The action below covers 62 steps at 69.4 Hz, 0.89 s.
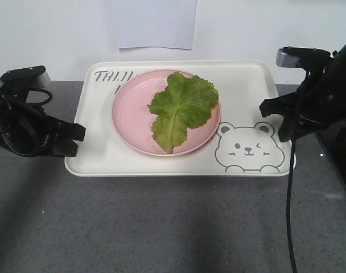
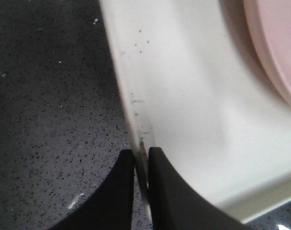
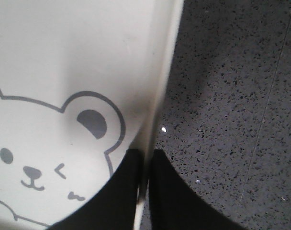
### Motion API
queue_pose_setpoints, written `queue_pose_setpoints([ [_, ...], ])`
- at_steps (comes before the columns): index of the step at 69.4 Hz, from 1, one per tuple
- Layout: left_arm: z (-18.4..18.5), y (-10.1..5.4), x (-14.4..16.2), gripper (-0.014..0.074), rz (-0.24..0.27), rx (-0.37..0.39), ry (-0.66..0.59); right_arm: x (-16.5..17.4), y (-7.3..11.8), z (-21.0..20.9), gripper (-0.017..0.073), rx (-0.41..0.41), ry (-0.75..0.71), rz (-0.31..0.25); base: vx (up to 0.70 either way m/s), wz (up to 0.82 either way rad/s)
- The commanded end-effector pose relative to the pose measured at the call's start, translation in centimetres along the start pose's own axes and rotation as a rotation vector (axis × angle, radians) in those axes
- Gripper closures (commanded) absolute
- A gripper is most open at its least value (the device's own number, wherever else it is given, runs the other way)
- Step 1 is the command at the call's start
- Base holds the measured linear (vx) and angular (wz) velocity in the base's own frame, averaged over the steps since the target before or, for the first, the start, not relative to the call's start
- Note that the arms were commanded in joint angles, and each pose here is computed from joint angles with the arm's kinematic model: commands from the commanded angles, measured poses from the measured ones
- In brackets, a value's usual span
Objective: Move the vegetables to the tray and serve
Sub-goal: 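Hold the tray level with both grippers above the counter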
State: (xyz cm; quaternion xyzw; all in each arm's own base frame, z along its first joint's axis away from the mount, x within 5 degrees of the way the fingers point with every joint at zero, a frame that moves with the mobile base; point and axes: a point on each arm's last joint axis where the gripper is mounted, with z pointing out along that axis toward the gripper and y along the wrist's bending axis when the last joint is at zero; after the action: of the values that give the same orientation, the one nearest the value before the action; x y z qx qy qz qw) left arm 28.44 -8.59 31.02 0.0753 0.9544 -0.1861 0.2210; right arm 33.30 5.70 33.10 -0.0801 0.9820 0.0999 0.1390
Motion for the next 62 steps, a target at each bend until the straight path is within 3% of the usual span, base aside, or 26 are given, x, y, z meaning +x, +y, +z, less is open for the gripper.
queue_pose_setpoints([
  [1,-2.02,-1.82,-0.81,0.0599,-0.003,0.096,-0.113,-0.13,1.37,-2.49,0.0565,-0.072,-0.113,-0.026,0.0,0.0],
  [62,-2.02,-1.82,-0.83,0.0599,-0.003,0.095,-0.116,-0.19,1.36,-2.5,0.0565,-0.071,-0.119,-0.026,0.0,0.0],
])
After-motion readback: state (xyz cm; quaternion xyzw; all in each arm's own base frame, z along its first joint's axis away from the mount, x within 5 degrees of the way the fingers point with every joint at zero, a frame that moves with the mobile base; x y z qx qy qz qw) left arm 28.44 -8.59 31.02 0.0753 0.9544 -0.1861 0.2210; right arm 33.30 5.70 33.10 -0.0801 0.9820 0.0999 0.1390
